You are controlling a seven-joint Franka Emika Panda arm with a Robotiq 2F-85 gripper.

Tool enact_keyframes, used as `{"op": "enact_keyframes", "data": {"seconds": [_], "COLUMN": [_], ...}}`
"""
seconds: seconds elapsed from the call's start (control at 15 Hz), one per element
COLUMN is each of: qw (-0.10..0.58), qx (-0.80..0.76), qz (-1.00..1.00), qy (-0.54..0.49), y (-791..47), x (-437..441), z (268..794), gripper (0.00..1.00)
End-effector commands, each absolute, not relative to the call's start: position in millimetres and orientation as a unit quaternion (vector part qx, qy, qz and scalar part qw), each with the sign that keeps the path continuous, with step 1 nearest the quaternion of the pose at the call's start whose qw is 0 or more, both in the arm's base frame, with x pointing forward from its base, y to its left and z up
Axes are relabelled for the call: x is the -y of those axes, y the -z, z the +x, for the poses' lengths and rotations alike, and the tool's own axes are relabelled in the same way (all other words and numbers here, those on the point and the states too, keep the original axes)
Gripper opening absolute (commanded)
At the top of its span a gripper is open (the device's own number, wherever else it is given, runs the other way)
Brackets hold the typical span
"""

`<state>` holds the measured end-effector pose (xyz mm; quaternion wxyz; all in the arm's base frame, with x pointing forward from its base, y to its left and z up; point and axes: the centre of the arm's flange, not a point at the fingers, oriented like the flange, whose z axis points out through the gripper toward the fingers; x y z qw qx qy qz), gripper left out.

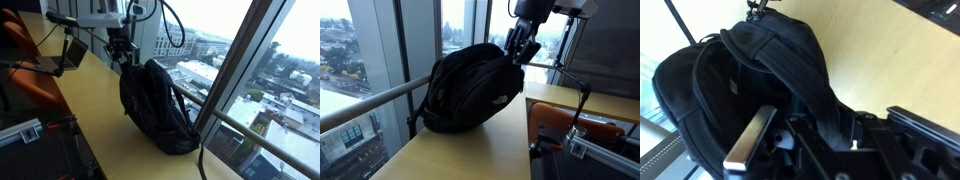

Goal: Put the dark green clothing in the black bag then turn the bag to the right.

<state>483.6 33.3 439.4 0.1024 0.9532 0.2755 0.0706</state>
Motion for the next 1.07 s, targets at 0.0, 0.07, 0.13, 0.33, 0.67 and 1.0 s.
{"op": "enact_keyframes", "data": {"seconds": [0.0, 0.07, 0.13, 0.33, 0.67, 1.0], "qw": [0.098, 0.101, 0.100, 0.108, 0.108, 0.109], "qx": [-0.257, -0.250, -0.245, -0.242, -0.255, -0.274], "qz": [0.955, 0.957, 0.959, 0.960, 0.959, 0.954], "qy": [-0.108, -0.111, -0.104, -0.095, -0.058, -0.048], "y": [-527, -545, -562, -609, -606, -590], "x": [-32, -31, -29, -34, -58, -79], "z": [459, 459, 459, 443, 433, 422], "gripper": [0.01, 0.01, 0.01, 0.01, 0.01, 0.01]}}
